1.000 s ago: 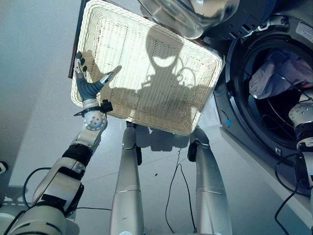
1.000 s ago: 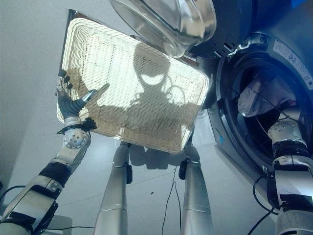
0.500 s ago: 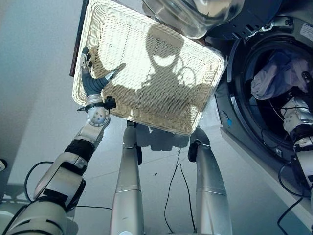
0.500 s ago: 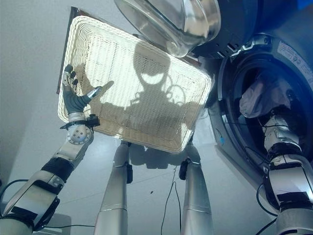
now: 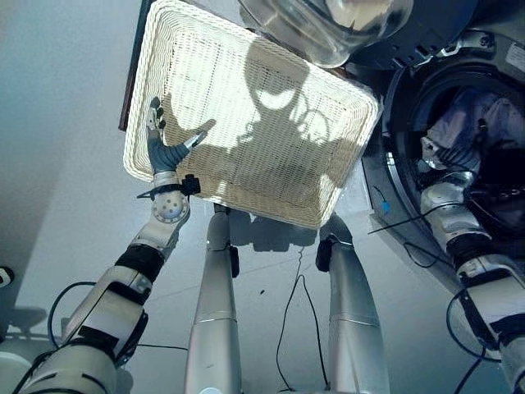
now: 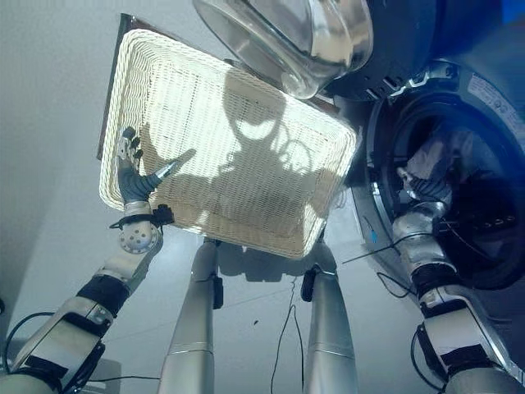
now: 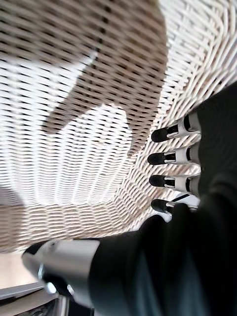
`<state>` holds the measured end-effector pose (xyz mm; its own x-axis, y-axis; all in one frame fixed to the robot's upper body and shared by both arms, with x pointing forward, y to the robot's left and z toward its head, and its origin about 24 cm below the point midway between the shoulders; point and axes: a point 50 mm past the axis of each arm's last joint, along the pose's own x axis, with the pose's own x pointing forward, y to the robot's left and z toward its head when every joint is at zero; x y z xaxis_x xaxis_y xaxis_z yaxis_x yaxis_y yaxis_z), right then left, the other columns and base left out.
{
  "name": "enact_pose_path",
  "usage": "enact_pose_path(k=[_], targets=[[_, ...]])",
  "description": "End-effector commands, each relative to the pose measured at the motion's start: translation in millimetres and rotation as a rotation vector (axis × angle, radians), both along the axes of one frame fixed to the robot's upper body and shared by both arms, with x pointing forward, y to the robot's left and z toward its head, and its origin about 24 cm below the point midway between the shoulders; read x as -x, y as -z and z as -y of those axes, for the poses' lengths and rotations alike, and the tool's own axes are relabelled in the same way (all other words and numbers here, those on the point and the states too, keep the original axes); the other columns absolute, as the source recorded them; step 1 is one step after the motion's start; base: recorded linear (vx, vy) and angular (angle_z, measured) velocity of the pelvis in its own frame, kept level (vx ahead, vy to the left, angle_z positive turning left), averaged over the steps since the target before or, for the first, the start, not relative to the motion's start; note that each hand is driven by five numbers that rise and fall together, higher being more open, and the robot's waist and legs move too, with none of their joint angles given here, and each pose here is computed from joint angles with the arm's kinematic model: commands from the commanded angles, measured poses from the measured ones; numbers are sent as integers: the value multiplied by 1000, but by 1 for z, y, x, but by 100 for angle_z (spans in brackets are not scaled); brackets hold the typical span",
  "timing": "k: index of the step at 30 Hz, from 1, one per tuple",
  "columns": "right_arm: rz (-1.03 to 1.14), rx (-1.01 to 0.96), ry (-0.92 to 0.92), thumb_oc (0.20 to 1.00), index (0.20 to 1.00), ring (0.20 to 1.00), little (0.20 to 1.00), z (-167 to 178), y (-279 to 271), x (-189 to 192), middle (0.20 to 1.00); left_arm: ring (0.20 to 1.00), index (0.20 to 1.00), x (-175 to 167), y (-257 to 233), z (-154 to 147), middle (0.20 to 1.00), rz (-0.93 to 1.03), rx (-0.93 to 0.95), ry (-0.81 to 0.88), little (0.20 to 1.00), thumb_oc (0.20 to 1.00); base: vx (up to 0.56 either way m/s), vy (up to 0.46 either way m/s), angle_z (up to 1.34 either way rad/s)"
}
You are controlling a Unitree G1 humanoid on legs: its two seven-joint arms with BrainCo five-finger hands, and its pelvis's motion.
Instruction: Put the clothes into the washing machine.
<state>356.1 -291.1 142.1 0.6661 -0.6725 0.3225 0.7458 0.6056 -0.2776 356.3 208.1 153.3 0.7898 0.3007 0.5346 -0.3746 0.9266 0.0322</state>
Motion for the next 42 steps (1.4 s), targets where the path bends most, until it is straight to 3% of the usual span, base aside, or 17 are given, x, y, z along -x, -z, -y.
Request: enact_pose_path(k=[1, 13, 16, 23, 30, 34, 42], targets=[[-34, 188, 8, 1000, 1000, 1000, 1000, 1, 2, 7, 1000, 1000, 1000, 0, -12, 2, 1000, 69, 44, 15, 1000, 1000, -41, 45, -4], [-151, 355, 11, 1000, 1000, 1000, 1000, 0, 33, 19, 1000, 1000, 1000, 0, -5, -11, 1000, 22, 47, -14, 1000, 1000, -15, 15, 0], [-180, 383, -56, 1000, 1000, 1000, 1000, -9, 39, 18, 1000, 1000, 1000, 0, 0, -10, 1000, -9, 38, -12, 1000, 1000, 0, 0, 0], [-358, 409, -375, 1000, 1000, 1000, 1000, -53, 99, 43, 1000, 1000, 1000, 20, 75, -16, 1000, -319, -62, -40, 1000, 1000, 0, 0, 0], [-591, 341, -567, 1000, 1000, 1000, 1000, -64, 166, 85, 1000, 1000, 1000, 72, 176, -20, 1000, -729, -88, 68, 1000, 1000, 10, 1, -4], [-696, 304, -623, 1000, 1000, 1000, 1000, -65, 191, 107, 1000, 1000, 1000, 103, 209, -24, 1000, -884, -85, 115, 1000, 1000, 85, -2, 1], [-974, -63, -623, 1000, 1000, 1000, 1000, -61, 247, 163, 1000, 1000, 1000, 172, 264, -34, 1000, -1213, -18, 130, 1000, 1000, 148, -16, 9]])
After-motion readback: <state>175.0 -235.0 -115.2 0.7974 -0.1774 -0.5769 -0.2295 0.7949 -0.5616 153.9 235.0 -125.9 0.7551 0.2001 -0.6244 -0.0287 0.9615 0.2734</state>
